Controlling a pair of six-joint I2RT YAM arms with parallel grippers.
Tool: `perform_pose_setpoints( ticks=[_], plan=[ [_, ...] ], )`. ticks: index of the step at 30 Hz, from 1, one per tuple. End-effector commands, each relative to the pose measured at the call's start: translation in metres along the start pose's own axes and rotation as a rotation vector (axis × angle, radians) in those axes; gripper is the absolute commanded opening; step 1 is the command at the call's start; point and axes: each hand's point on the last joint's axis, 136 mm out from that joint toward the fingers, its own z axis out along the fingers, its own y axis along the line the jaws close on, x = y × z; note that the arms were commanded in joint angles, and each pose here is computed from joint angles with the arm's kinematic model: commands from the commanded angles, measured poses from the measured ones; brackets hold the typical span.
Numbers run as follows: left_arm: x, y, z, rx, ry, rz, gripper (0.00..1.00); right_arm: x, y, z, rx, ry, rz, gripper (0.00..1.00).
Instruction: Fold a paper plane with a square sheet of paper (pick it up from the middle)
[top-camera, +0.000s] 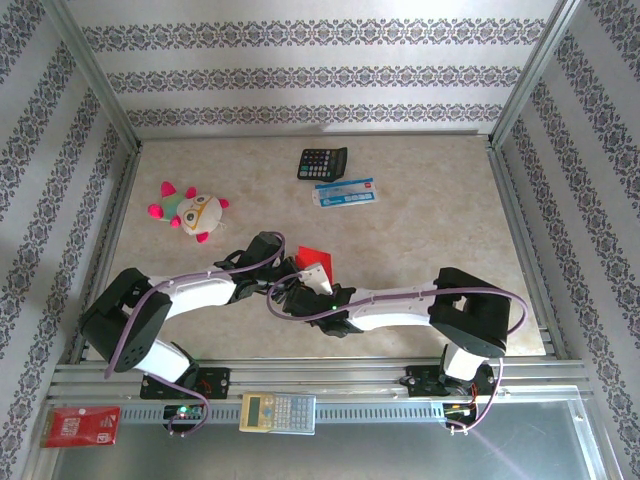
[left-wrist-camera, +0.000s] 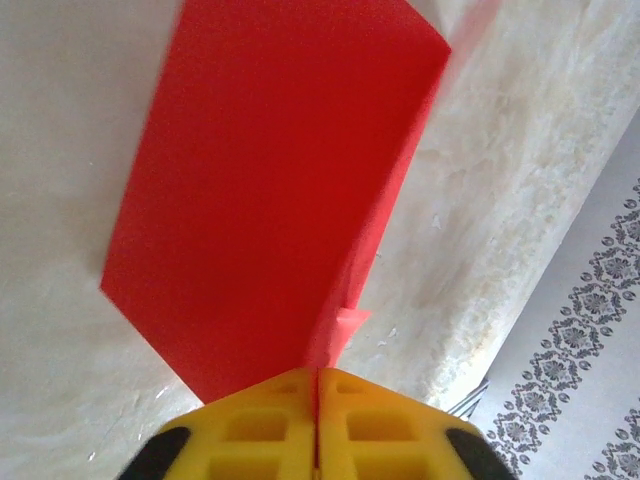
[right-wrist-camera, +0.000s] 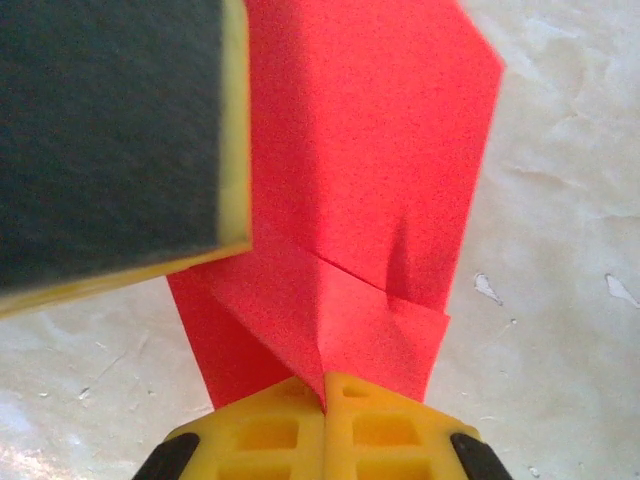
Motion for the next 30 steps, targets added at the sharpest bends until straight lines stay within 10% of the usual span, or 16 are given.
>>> perform_pose_setpoints(
  ticks=[1,13,30],
  plan=[
    [0.0,0.005,-0.015,-0.027,-0.019,0.003,0.18,-0.001,-0.011,-0.006,0.007,-0.048,-0.039,0.0],
    [-0.025,0.005,-0.077,-0.028,-0.166,0.062,0.34,-0.015,0.002,-0.025,-0.39,-0.17,-0.023,0.0],
    [-0.006,0.006,-0.021,-0.033,-0.055,0.139,0.1,-0.001,-0.002,-0.019,-0.545,-0.176,0.256,0.0]
  ],
)
